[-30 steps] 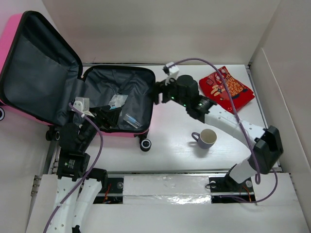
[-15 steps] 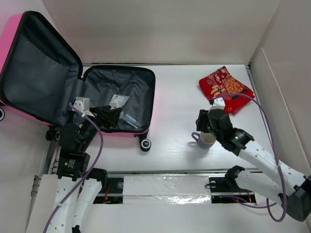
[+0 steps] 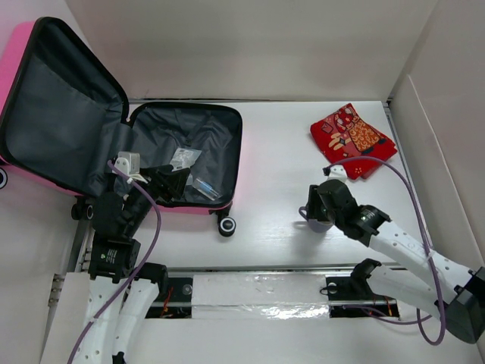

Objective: Pack the luggage

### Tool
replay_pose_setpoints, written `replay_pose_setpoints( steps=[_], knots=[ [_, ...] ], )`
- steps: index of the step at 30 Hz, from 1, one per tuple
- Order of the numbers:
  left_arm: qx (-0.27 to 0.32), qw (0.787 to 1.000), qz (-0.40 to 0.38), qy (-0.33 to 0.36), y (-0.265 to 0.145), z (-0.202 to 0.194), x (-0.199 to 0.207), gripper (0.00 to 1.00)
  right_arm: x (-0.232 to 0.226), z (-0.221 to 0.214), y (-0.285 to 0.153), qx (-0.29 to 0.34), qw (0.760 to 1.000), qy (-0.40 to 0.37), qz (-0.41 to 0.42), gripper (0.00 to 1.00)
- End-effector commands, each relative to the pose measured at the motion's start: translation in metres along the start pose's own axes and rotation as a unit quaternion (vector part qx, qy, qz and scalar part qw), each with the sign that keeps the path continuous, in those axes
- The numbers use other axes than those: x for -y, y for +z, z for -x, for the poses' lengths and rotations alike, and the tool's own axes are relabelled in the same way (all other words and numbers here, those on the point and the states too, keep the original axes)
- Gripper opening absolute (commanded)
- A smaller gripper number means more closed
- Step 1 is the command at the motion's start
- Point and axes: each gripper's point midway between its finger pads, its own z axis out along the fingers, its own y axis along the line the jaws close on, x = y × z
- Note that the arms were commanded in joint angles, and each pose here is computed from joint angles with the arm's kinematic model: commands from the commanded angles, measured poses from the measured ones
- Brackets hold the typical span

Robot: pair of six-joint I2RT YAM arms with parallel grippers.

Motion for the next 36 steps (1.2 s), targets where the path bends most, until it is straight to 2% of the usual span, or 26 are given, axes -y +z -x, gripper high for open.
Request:
replay_pose_setpoints(
  steps=[1, 8, 9, 10, 13, 17, 24, 26, 30, 33, 36],
  knots=[
    [0.035, 0.999, -0.022, 0.015, -0.003, 0.02, 0.012, 0.56, -0.009, 0.005, 0.009, 0.011, 1.0, 0.004, 0.004, 0.57],
    [0.034, 0.999, -0.023, 0.015, -0.003, 0.02, 0.013, 0.56, 0.0, -0.002, 0.038, 0.003, 0.999, -0.004, -0.037, 0.41],
    [0.033, 0.999, -0.023, 0.015, -0.003, 0.019, 0.012, 0.56, 0.002, -0.003, 0.041, 0.003, 0.999, -0.007, -0.044, 0.33],
    [0.031, 0.999, -0.022, 0.014, -0.002, 0.018, 0.011, 0.56, 0.0, 0.0, 0.041, 0.009, 0.999, -0.007, -0.042, 0.15],
    [0.03, 0.999, -0.026, 0.014, -0.003, 0.018, 0.013, 0.56, -0.002, 0.013, 0.039, 0.029, 0.999, -0.016, -0.04, 0.0],
    [0.029, 0.999, -0.023, 0.014, -0.001, 0.018, 0.012, 0.56, -0.01, 0.037, 0.025, 0.065, 0.997, -0.027, -0.026, 0.0],
    [0.027, 0.999, -0.025, 0.012, -0.001, 0.016, 0.012, 0.56, -0.066, 0.089, -0.014, 0.153, 0.984, -0.038, 0.088, 0.0],
    [0.028, 0.999, -0.028, 0.013, -0.001, 0.017, 0.013, 0.56, -0.097, 0.11, -0.026, 0.171, 0.973, -0.049, 0.147, 0.0],
    [0.031, 0.999, -0.023, 0.013, -0.001, 0.018, 0.012, 0.56, -0.145, 0.149, -0.036, 0.203, 0.953, -0.063, 0.215, 0.0],
    [0.032, 0.999, -0.025, 0.014, -0.002, 0.018, 0.013, 0.56, -0.192, 0.19, -0.06, 0.251, 0.922, -0.072, 0.286, 0.0],
    [0.034, 0.999, -0.02, 0.015, -0.003, 0.02, 0.012, 0.56, -0.243, 0.196, -0.058, 0.246, 0.898, -0.097, 0.35, 0.0]
  ],
)
